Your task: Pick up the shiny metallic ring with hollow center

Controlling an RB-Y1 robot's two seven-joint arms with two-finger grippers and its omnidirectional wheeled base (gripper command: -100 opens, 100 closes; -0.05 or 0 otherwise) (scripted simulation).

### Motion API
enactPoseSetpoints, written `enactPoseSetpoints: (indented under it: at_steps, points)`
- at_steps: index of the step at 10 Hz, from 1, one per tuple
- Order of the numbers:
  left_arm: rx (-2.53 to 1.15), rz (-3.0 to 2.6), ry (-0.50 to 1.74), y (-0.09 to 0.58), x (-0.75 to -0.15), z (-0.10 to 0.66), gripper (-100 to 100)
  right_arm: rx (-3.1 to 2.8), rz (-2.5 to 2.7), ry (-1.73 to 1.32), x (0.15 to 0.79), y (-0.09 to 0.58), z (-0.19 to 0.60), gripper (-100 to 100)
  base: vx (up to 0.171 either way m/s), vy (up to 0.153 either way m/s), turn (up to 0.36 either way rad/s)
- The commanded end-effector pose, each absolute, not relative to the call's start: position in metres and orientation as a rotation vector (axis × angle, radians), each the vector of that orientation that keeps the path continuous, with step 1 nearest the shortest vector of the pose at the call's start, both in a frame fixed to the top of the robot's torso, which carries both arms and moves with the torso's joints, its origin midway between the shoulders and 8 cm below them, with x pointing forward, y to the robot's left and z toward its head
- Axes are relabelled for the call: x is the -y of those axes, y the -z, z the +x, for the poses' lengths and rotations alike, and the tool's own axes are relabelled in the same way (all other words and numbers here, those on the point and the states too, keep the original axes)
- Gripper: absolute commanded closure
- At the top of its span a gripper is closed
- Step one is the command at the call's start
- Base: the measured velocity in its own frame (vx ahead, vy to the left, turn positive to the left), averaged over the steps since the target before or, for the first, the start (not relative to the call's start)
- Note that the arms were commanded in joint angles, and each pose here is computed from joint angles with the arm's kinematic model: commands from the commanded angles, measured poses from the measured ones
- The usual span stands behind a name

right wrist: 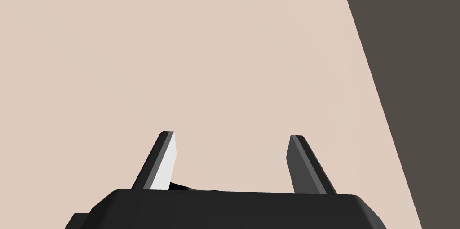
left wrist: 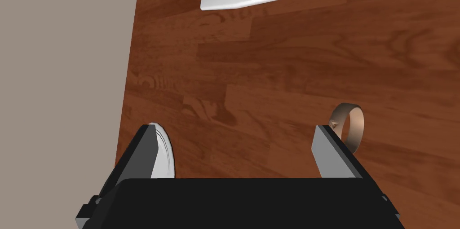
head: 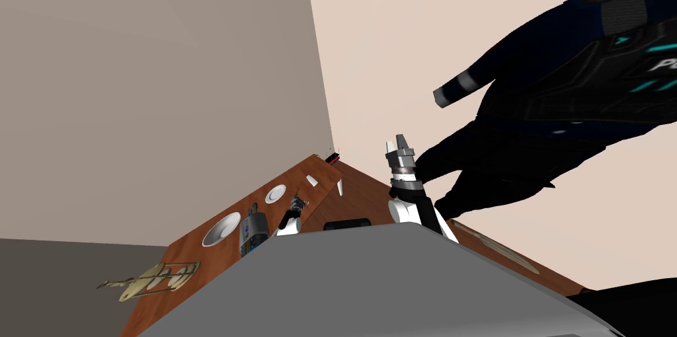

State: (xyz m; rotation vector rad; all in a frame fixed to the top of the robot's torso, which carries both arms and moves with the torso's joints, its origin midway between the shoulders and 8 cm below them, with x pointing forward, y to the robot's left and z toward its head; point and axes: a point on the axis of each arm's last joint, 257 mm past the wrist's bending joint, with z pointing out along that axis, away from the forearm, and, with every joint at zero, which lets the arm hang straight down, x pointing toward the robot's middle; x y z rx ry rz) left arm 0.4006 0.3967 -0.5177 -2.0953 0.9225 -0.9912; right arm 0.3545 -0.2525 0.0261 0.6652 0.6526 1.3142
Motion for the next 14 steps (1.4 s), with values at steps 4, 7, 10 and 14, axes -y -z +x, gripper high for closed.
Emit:
enactPoseSetpoints:
  at_steps: [4, 7, 10, 14]
  points:
    - [-0.927, -2.246, 0.876, 0.56, -0.394, 0.377, -100, -0.653, 0.665, -1.314, 0.253, -0.026, 0.355, 0, 0.035, -0.003, -0.019]
    - [-0.928, -2.288, 0.839, 0.571, -0.393, 0.369, -100, -0.653, 0.665, -1.314, 0.253, -0.026, 0.355, 0, 0.024, 0.001, -0.012]
    - [-0.926, -2.373, 0.763, 0.59, -0.392, 0.357, -100, -0.653, 0.665, -1.314, 0.253, -0.026, 0.355, 0, 0.037, 0.001, -0.022]
    - [-0.925, -2.438, 0.69, 0.605, -0.392, 0.341, -100, -0.653, 0.665, -1.314, 0.253, -0.026, 0.355, 0, 0.025, 0.002, -0.012]
